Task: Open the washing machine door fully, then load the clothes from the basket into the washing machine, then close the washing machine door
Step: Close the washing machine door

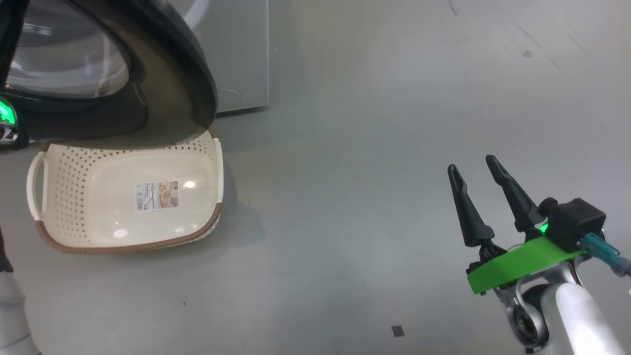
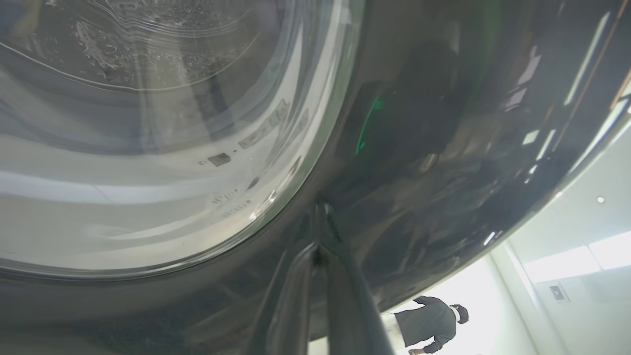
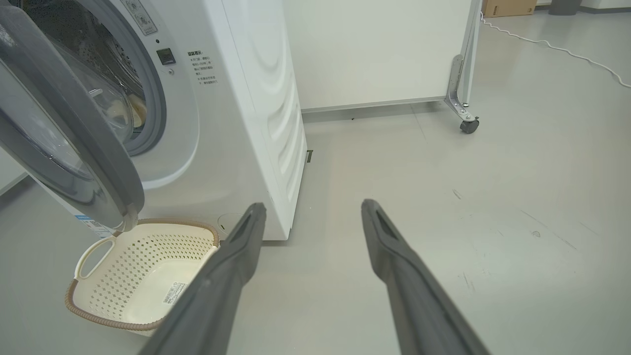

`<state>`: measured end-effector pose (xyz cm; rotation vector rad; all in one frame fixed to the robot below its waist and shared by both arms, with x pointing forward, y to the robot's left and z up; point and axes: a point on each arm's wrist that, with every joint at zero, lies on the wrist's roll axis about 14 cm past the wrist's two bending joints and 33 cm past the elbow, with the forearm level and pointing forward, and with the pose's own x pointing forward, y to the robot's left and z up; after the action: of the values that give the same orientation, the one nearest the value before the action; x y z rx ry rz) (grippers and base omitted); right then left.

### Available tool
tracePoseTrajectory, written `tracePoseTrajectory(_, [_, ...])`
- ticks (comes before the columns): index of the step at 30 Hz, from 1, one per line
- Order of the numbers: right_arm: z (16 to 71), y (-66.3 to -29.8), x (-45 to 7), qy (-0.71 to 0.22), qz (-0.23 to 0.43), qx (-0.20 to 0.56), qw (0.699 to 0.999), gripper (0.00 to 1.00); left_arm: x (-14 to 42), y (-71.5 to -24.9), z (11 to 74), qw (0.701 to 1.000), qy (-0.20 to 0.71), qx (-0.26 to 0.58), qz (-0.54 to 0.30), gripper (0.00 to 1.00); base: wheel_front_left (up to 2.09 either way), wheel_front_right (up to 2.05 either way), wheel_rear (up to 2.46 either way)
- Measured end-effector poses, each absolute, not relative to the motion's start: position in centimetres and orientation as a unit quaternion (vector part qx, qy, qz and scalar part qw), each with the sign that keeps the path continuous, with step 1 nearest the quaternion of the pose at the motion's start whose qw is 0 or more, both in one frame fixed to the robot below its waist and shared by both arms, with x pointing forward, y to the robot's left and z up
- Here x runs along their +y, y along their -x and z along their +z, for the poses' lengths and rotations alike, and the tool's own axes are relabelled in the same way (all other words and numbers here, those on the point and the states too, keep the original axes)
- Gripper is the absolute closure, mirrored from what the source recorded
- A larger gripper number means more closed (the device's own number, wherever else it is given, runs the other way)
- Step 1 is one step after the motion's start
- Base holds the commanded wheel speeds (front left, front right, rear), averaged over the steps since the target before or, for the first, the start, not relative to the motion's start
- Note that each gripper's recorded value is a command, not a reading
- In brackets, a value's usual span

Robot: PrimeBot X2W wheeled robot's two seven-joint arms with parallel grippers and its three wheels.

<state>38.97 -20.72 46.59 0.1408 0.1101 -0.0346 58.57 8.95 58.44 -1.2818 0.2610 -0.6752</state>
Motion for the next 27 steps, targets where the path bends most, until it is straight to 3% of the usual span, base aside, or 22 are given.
tracePoseTrajectory(14, [46.9,-37.7,-22.8,-0.07,-0.052,0.046,0.995,0.0,8.5,-60.0,58.3,0.74,0.599,0.098,-0.29,1.0,0.0,0.0,0.0])
tracePoseTrajectory(22, [47.9,-37.8,-22.7,-0.074,-0.048,0.025,0.996,0.0,11.9,-56.9,58.4,0.788,0.566,0.043,-0.238,1.0,0.0,0.0,0.0])
tracePoseTrajectory(24, [48.3,-37.9,-22.7,-0.075,-0.047,0.019,0.996,0.0,12.7,-56.0,58.4,0.797,0.562,0.027,-0.221,0.66,0.0,0.0,0.0])
tracePoseTrajectory(25, [48.5,-37.9,-22.7,-0.075,-0.047,0.016,0.996,0.0,12.9,-55.6,58.4,0.81,0.545,0.022,-0.214,0.21,0.0,0.0,0.0])
tracePoseTrajectory(26, [48.7,-37.9,-22.7,-0.076,-0.047,0.013,0.996,0.0,13.1,-55.1,58.4,0.819,0.535,0.015,-0.208,0.0,0.0,0.0,0.0])
tracePoseTrajectory(27, [48.9,-38.0,-22.6,-0.076,-0.045,0.01,0.996,0.0,13.6,-54.6,58.5,0.825,0.53,0.002,-0.196,0.0,0.0,0.0,0.0])
